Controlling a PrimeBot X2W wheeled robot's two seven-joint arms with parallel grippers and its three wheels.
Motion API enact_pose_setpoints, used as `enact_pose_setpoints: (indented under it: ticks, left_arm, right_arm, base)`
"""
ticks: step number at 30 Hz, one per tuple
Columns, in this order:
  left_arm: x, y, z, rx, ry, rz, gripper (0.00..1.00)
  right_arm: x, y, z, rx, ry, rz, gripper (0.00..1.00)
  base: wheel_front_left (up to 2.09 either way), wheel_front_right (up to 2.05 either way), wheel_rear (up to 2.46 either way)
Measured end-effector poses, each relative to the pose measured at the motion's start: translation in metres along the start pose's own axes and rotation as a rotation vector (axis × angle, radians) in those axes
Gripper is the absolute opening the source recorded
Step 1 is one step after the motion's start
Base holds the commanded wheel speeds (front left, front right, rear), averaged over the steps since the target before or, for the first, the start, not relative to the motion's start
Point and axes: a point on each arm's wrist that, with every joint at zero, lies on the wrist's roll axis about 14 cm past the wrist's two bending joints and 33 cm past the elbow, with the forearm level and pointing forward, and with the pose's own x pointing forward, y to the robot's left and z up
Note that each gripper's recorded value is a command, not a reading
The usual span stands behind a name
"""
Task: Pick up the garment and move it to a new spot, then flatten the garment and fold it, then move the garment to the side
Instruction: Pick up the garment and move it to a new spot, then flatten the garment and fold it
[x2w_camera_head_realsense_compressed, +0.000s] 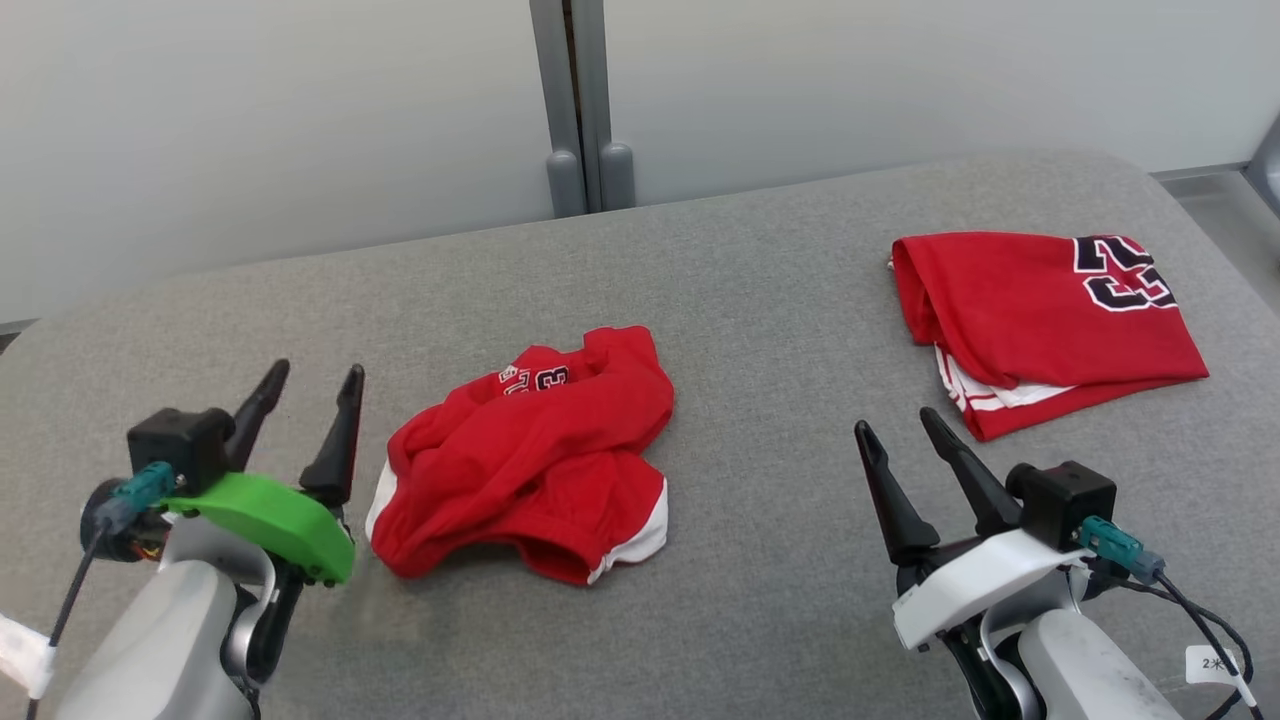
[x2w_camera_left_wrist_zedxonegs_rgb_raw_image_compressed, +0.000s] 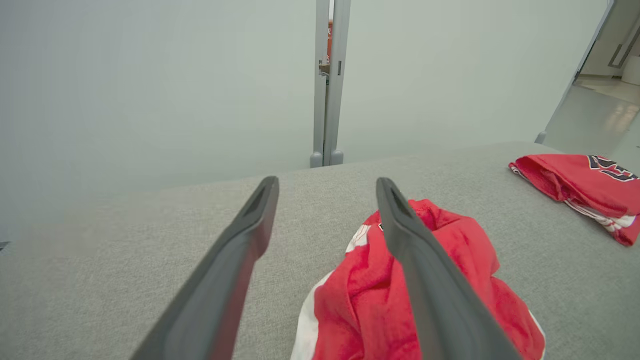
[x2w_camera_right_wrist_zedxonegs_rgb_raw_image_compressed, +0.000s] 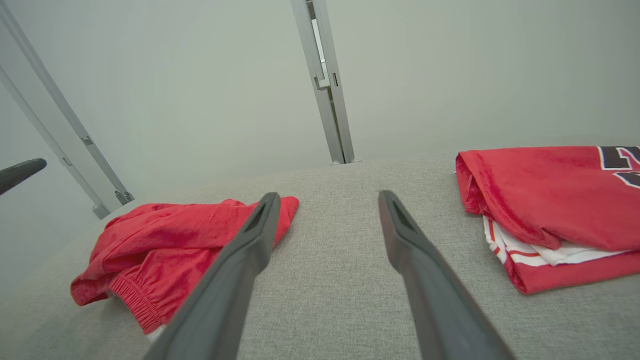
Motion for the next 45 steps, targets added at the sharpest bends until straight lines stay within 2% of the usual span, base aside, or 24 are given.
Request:
enact_pose_setpoints:
  ticks: [6,13,20,28,33,37,40,45]
  left_arm:
    - [-0.024,0.020,0.023,0.067,-0.094,0.101,1.00]
    - [-0.060,0.031,0.014,0.059,-0.118,0.223,1.00]
    - [-0.084,0.031,0.001,-0.014,-0.133,0.320,1.00]
    - [-0.093,0.039,-0.009,-0.029,-0.126,0.359,1.00]
    - [-0.092,0.040,-0.014,-0.015,-0.112,0.346,1.00]
    - [-0.084,0.026,-0.023,-0.030,-0.091,0.297,1.00]
    - [-0.077,0.003,-0.051,-0.070,0.036,0.210,1.00]
    - [-0.056,-0.048,-0.070,-0.182,0.195,0.052,1.00]
  right_arm:
    - [0.000,-0.001,0.001,-0.017,-0.001,0.008,1.00]
    - [0.004,0.001,0.013,-0.024,-0.042,0.011,1.00]
    - [0.006,0.001,0.016,-0.018,-0.056,0.005,1.00]
    - [0.006,0.002,0.008,-0.015,-0.035,0.007,1.00]
    - [0.006,0.000,0.009,-0.016,-0.038,0.002,1.00]
    - [0.004,-0.005,0.011,-0.019,-0.042,-0.011,1.00]
    - [0.002,-0.010,0.013,-0.025,-0.046,-0.025,1.00]
    - [0.000,-0.014,0.015,-0.028,-0.050,-0.036,1.00]
  base:
    - [0.00,0.00,0.00]
    - [0.00,0.00,0.00]
    - [0.00,0.00,0.00]
    - [0.00,0.00,0.00]
    - [0.00,0.00,0.00]
    - [0.00,0.00,0.00]
    - [0.00,0.00,0.00]
    - [0.00,0.00,0.00]
